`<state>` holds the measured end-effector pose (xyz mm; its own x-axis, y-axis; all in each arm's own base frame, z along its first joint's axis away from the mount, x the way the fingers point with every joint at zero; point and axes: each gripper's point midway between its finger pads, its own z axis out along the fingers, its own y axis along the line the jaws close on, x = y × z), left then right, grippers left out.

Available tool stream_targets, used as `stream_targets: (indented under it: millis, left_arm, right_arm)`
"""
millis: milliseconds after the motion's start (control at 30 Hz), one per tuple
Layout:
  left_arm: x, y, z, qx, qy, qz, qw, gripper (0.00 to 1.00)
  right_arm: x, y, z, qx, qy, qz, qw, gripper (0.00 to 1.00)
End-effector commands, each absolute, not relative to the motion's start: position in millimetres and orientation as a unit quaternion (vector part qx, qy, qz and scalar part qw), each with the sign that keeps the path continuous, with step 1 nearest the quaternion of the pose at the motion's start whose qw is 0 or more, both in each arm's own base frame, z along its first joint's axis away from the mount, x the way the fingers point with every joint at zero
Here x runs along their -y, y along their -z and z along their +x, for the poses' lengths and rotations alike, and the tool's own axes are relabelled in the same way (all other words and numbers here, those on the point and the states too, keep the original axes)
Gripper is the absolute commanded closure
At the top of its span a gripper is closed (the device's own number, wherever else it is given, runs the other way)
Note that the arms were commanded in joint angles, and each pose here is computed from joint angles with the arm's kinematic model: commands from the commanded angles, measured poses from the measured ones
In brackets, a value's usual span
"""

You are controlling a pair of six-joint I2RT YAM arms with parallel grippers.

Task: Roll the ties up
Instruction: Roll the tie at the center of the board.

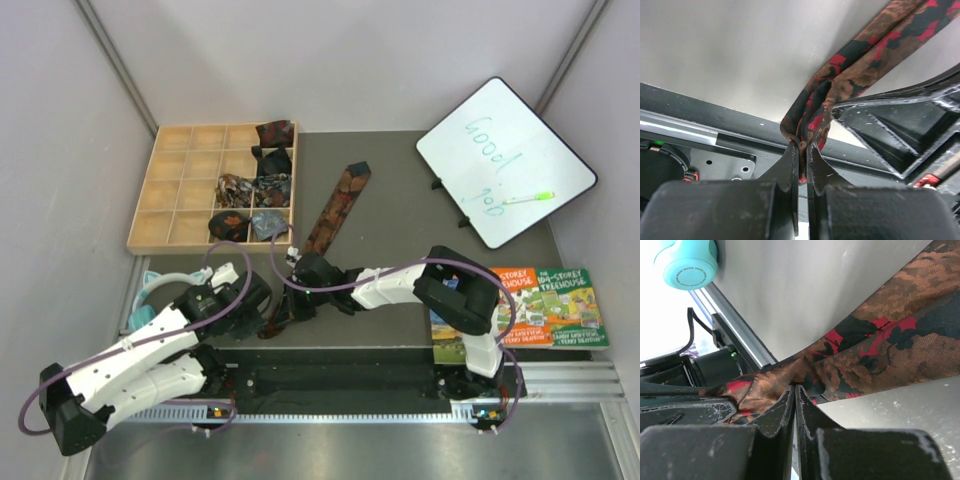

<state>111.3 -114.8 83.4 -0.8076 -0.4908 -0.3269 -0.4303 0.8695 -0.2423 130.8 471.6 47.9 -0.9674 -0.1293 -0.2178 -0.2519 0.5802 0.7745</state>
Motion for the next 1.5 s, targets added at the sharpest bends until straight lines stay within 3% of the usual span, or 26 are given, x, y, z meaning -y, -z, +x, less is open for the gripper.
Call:
stream_targets:
  millis: [0, 533, 1467]
  left_arm:
    - [121.5, -102.2, 121.0, -0.943, 0.094, -0.241, 0.209, 0.98]
    - [129.3, -99.5, 127.2, -0.949, 0.082, -0.225, 0.204, 0.98]
    - [128.9, -101.9, 146.7, -0.957, 0.038, -0.19, 0.217, 0.97]
  right_arm:
    - [-494.7, -65.9, 130.8, -0.871, -0.467, -0.125, 0.086, 0.97]
    - [-488.8, -66.7, 165.3, -0.91, -0.367, -0.126, 0.145, 0.97]
    - [-500.0, -41.8, 120.9, -0.919, -0.372, -0.111, 0.064, 1.0]
